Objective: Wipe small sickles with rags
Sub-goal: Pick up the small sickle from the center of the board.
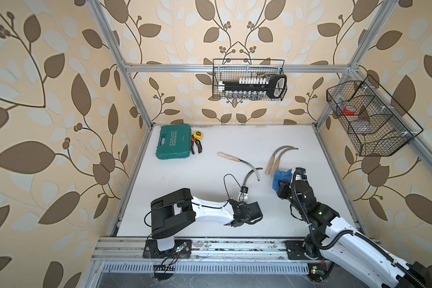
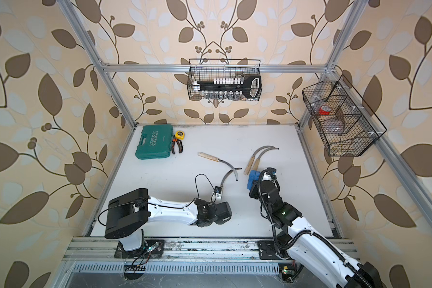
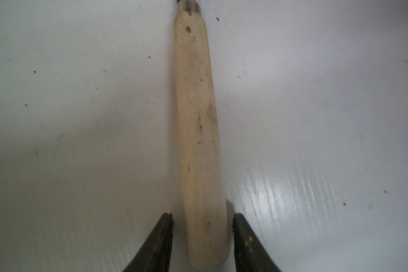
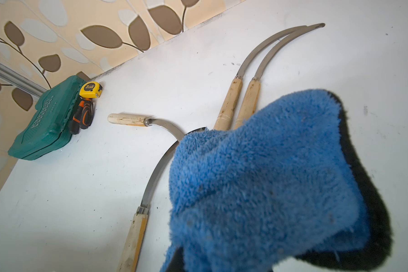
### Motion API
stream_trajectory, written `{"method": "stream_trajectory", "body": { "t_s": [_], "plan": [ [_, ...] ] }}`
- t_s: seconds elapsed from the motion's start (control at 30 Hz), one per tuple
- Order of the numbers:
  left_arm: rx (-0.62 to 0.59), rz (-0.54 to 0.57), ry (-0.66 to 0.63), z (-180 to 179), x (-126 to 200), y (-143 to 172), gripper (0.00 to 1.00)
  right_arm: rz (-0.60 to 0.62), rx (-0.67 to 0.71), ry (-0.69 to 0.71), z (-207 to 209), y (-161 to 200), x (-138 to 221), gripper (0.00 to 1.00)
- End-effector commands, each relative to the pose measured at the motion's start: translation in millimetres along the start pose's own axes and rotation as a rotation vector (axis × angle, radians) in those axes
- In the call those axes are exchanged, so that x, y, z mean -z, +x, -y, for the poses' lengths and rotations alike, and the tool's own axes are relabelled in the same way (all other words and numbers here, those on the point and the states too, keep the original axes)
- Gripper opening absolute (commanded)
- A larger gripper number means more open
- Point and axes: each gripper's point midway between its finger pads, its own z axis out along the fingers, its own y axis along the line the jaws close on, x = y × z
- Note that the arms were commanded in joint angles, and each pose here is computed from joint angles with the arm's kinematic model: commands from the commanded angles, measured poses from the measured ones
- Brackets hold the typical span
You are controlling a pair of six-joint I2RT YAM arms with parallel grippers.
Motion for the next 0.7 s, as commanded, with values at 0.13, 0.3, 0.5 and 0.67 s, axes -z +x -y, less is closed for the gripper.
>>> {"method": "stream_trajectory", "body": {
  "t_s": [0.13, 0.3, 0.5, 0.67],
  "plan": [
    [-0.016, 0.018, -0.062, -5.9, -2.6, -4.8, 0.40, 0.028, -0.044, -0.040, 3.7, 2.1, 5.7, 0.00],
    [-0.021, 0.021, -0.063, -5.8, -2.6, -5.5, 0.31, 0.036, -0.049, -0.047, 4.9, 0.6, 10.9, 0.00],
    [-0.020, 0.046, -0.072, -12.8, 6.0, -10.4, 0.18, 0.037, -0.055, -0.059, 5.0, 2.2, 12.5, 0.00],
    [-0.018, 0.097, -0.097, -28.8, 28.4, -22.3, 0.15, 0.027, -0.052, -0.061, 3.5, 2.1, 13.2, 0.00]
  ]
}}
